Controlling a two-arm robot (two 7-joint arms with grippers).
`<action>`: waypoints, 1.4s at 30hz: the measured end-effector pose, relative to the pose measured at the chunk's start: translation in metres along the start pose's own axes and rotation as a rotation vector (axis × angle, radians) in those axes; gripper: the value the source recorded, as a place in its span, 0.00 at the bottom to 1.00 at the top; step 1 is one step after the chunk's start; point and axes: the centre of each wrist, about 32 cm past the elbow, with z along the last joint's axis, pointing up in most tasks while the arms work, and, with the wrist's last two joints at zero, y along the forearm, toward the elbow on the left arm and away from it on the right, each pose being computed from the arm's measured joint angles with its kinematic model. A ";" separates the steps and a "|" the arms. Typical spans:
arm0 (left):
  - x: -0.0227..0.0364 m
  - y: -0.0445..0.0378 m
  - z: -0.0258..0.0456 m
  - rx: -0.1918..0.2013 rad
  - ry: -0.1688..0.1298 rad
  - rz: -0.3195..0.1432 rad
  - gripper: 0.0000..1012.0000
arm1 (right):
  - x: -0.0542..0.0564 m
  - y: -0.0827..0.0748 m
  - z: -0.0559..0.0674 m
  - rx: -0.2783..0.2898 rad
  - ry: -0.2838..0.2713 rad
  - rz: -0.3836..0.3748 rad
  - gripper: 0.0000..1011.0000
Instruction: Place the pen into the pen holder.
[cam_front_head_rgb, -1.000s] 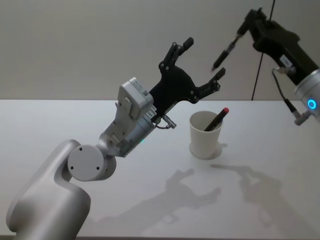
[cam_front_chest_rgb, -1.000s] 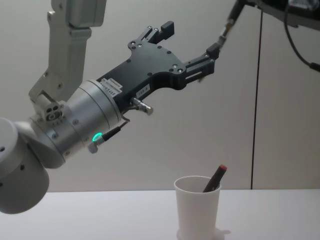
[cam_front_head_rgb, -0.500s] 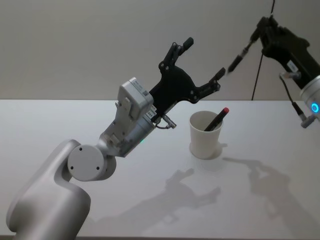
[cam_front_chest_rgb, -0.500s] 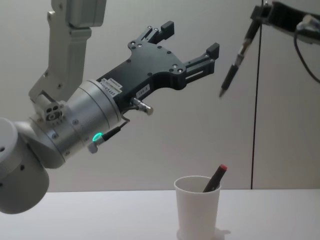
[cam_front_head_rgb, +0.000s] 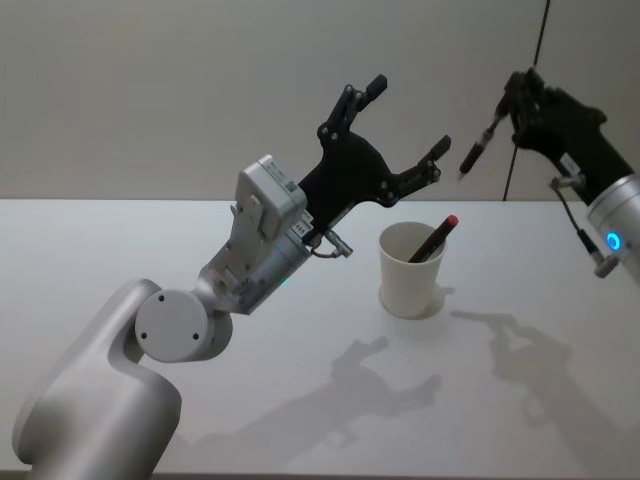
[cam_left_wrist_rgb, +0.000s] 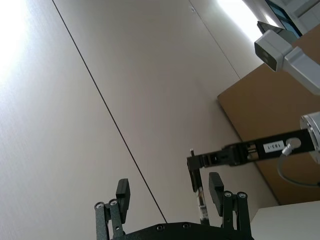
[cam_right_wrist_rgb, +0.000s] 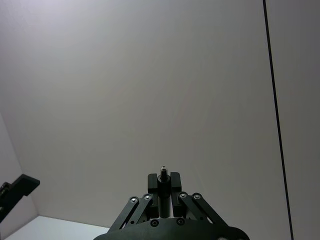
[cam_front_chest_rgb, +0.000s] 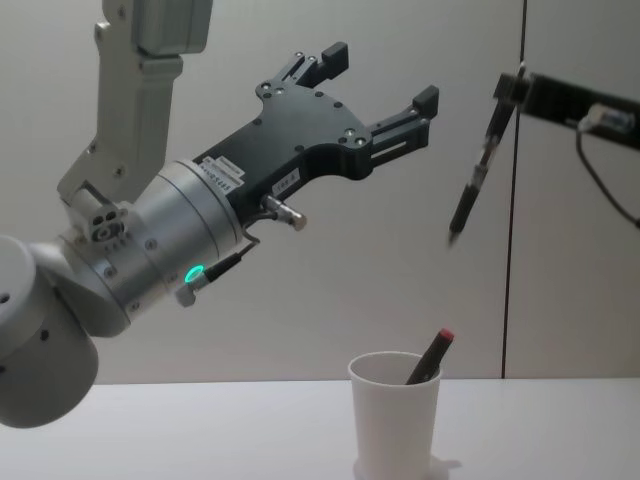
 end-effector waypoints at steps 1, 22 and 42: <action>0.0000 0.0000 0.0000 0.000 0.000 0.000 0.99 | 0.000 0.000 -0.001 -0.001 -0.007 0.000 0.13; 0.0000 0.0000 0.0000 0.000 0.000 0.000 0.99 | 0.003 0.009 -0.054 -0.035 -0.093 0.026 0.13; 0.0000 0.0000 0.0000 0.000 0.000 0.000 0.99 | 0.001 0.021 -0.095 -0.064 -0.121 0.048 0.13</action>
